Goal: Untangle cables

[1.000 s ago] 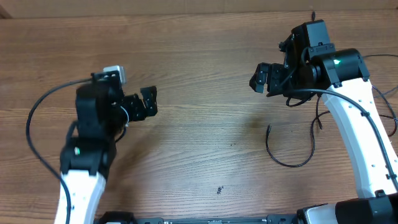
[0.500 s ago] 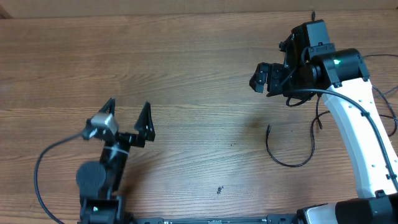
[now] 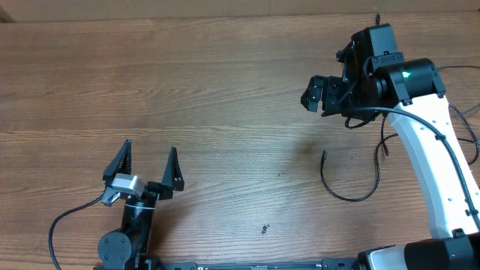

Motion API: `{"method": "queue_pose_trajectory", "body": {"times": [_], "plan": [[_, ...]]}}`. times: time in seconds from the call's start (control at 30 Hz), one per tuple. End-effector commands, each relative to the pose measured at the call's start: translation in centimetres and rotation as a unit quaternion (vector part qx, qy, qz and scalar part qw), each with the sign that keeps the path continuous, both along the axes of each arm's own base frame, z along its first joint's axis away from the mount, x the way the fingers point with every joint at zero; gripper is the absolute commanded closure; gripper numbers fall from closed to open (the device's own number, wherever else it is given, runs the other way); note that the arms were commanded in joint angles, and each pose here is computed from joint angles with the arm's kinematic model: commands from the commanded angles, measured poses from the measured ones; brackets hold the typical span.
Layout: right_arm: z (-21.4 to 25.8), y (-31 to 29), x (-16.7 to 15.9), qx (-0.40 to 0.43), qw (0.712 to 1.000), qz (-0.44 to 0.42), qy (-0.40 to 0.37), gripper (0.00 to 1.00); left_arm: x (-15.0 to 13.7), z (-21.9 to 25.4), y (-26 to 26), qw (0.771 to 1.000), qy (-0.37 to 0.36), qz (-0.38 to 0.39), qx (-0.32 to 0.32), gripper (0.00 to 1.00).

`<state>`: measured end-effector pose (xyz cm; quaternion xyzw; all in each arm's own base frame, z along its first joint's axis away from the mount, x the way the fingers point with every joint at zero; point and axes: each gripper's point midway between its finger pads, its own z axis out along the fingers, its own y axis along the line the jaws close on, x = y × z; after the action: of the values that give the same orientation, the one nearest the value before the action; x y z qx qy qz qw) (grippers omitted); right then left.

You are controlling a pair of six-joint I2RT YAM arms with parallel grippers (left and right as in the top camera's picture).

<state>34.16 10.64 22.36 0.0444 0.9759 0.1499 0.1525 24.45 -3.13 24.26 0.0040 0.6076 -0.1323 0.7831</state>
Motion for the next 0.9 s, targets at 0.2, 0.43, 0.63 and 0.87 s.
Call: {"method": "queue_pose_trajectory", "body": {"times": [0.2, 0.43, 0.63, 0.87], "plan": [[0.3, 0.0, 0.1, -0.002, 1.000, -0.003, -0.006, 0.00, 0.0, -3.6, 1.5, 0.996, 0.064, 0.049, 0.030, 0.00], [0.3, 0.0, 0.1, -0.002, 1.000, -0.003, -0.006, 0.00, 0.2, -6.5, 1.6, 0.989, 0.118, 0.052, 0.073, 0.01], [0.3, 0.0, 0.1, -0.002, 1.000, -0.003, -0.006, 0.00, 0.1, -8.6, 1.8, 0.982, 0.159, 0.058, 0.089, 0.00], [0.3, 0.0, 0.1, -0.002, 1.000, -0.003, -0.006, 0.00, 0.1, -8.6, 2.0, 0.981, 0.159, 0.063, 0.089, 0.00]]}}
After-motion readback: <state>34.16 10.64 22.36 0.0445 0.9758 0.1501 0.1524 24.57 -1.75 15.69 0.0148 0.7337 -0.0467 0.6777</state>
